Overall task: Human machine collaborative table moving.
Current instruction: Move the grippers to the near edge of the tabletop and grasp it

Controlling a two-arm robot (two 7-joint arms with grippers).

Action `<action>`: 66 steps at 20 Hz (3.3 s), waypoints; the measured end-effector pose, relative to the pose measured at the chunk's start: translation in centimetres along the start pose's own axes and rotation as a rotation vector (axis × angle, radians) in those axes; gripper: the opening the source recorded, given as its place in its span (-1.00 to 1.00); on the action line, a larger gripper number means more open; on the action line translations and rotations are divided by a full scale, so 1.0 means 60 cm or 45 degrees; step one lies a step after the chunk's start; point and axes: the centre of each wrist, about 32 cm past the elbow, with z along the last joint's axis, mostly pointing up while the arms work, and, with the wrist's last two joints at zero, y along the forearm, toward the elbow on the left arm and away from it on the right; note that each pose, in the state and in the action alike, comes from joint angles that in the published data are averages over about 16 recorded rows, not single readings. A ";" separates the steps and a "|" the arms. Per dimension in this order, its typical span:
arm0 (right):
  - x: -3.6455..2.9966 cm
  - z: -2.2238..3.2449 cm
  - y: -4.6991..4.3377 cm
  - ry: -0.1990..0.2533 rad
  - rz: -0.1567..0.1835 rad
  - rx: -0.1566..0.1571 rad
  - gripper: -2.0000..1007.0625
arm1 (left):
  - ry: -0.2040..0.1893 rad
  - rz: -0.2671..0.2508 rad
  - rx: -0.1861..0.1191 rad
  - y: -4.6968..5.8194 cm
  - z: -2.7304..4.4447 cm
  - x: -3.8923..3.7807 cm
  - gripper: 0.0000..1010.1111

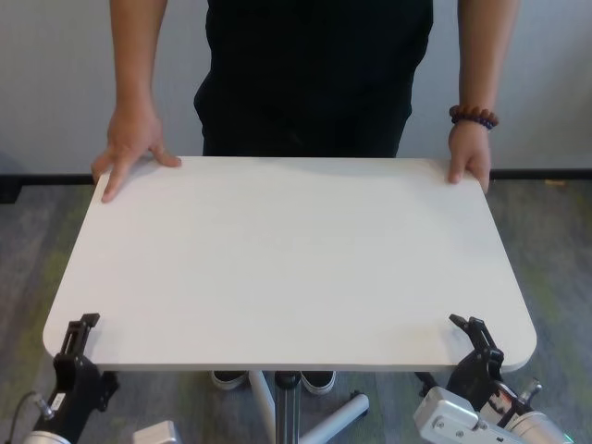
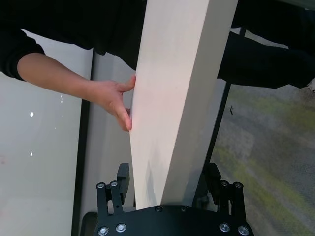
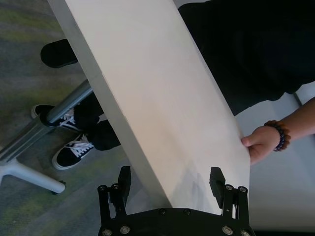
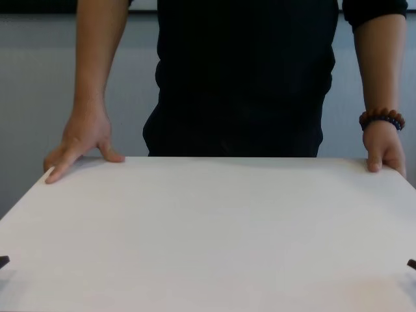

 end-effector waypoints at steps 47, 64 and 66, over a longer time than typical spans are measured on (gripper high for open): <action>-0.016 -0.0043 0.014 -0.134 -0.068 0.005 0.99 | 0.003 0.008 0.020 -0.011 0.003 -0.005 0.97; -0.015 -0.0041 0.014 -0.091 -0.070 0.017 0.99 | 0.026 0.017 0.018 -0.011 0.003 -0.004 0.97; -0.015 -0.0041 0.014 -0.094 -0.071 0.016 0.99 | 0.024 0.016 0.019 -0.011 0.003 -0.004 0.97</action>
